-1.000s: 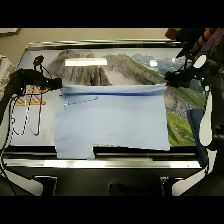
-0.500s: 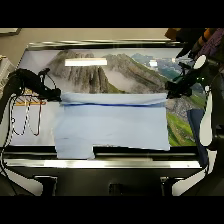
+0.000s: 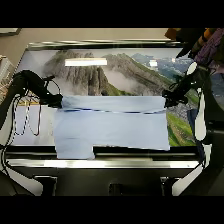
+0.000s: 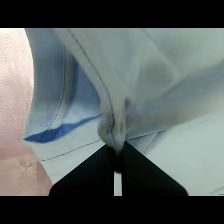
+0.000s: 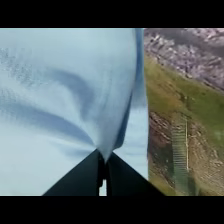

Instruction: Fold the clothes and pants, and hang the long-sleeved shirts on hangers.

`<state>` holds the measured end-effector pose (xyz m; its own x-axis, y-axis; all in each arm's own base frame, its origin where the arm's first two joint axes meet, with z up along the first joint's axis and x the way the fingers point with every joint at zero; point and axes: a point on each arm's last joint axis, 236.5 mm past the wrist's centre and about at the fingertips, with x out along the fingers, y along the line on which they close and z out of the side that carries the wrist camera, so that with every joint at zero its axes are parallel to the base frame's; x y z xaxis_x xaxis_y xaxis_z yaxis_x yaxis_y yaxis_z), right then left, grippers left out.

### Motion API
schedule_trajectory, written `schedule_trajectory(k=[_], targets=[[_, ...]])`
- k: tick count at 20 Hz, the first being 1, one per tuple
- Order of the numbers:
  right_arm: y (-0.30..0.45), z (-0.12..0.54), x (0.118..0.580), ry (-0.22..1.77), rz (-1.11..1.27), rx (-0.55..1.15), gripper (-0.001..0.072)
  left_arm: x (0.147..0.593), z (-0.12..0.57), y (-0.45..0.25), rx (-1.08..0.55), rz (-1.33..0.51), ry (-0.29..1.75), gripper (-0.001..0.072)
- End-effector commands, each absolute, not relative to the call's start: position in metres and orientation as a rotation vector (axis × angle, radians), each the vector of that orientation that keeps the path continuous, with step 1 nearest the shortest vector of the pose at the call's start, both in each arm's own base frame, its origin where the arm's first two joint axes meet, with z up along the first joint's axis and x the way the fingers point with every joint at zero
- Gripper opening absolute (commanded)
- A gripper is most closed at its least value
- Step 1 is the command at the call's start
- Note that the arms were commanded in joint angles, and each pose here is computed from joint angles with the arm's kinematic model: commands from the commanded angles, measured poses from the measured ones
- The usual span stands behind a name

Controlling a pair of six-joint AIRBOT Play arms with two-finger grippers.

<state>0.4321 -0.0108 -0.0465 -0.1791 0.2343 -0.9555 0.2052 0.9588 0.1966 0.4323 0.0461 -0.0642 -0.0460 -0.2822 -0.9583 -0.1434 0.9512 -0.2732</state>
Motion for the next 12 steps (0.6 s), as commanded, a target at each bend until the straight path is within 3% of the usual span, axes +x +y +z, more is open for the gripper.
schedule_trajectory(k=[1, 12], targets=[[-0.015, -0.058, 0.424, 1.82, 0.004, 0.317, 0.0035, 0.417, -0.074, 0.057, -0.308, -0.054, 1.705, 0.0018], [-0.026, -0.083, 0.431, 1.819, -0.037, 0.29, 0.0041, 0.417, -0.083, 0.071, -0.271, 0.007, 1.713, 0.0019]])
